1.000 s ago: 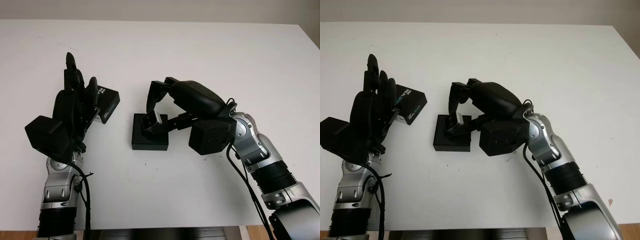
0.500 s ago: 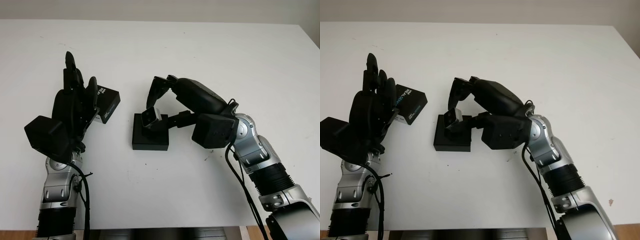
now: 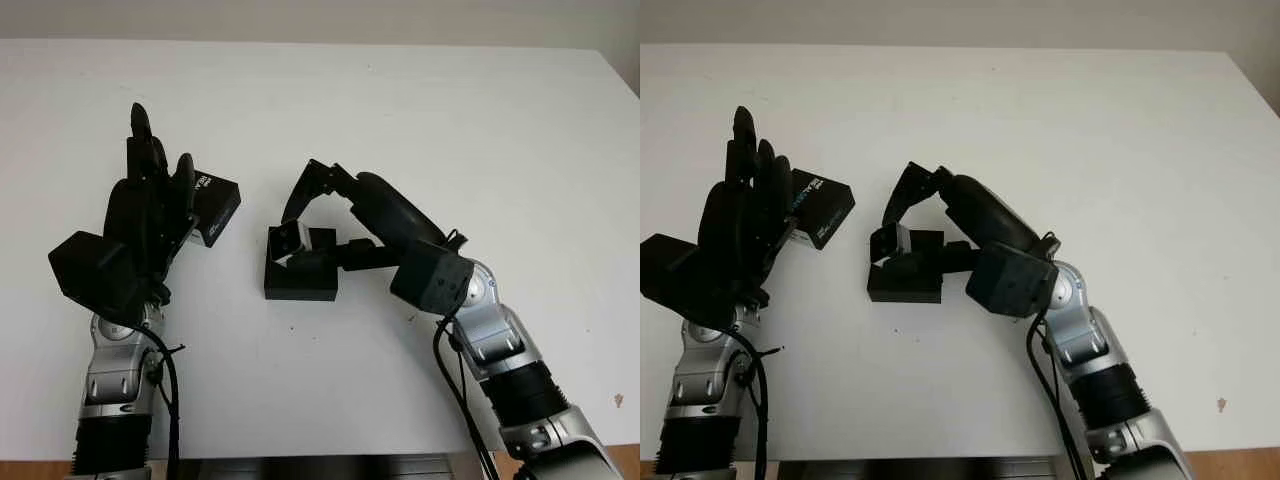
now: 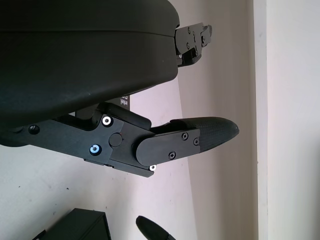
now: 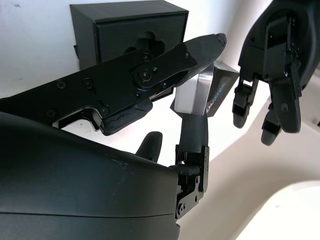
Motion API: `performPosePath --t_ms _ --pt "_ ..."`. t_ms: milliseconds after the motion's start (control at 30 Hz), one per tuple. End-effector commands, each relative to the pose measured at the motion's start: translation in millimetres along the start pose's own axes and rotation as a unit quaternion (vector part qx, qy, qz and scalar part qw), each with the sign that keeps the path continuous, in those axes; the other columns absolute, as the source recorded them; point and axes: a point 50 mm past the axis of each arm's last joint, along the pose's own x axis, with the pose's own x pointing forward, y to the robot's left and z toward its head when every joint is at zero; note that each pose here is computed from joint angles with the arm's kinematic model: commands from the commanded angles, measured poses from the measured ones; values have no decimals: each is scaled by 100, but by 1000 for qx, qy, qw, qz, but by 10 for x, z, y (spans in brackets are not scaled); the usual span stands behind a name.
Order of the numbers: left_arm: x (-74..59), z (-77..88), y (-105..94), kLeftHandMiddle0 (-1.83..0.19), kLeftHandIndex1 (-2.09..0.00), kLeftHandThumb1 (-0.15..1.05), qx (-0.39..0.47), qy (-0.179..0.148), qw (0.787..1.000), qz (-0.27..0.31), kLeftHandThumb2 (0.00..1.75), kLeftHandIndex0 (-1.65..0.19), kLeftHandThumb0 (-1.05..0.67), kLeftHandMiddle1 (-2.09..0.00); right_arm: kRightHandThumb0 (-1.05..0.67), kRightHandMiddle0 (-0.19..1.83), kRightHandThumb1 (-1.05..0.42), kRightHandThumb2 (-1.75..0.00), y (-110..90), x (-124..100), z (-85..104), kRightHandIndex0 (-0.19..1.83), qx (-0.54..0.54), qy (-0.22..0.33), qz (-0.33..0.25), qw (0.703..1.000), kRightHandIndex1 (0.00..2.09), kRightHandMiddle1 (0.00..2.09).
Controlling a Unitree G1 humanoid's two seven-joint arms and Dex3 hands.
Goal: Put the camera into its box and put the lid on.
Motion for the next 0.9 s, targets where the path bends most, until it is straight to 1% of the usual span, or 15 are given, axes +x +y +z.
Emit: performPosePath --t_ms 0,133,333,500,733,867 --pt "-8 23 5 19 0 105 0 -5 1000 -3 59 19 -60 0 -42 26 -103 -6 24 -32 33 -8 4 -13 -17 1000 120 178" --pt "-10 21 1 19 0 105 0 -5 1000 -3 59 19 -61 0 -42 25 -103 -6 81 -66 14 -7 -1 -19 -43 999 119 179" --pt "-9 13 2 19 0 105 1 -4 1000 -5 59 19 -61 0 -41 20 -105 -8 172 -111 -19 -10 2 -24 -74 997 117 183" --pt "-10 9 -4 19 0 105 -1 -2 1000 -5 59 19 -62 0 -40 18 -105 -8 216 -138 -58 -11 10 -24 -91 995 112 182" --pt "-12 6 1 19 0 105 -1 -4 1000 -7 60 19 -61 0 -42 12 -105 -13 258 -163 -126 -13 35 -6 -86 996 111 181" --pt "-16 3 8 19 0 105 -1 -3 1000 -6 59 19 -62 0 -43 12 -105 -12 265 -166 -159 -13 42 7 -79 996 110 180"
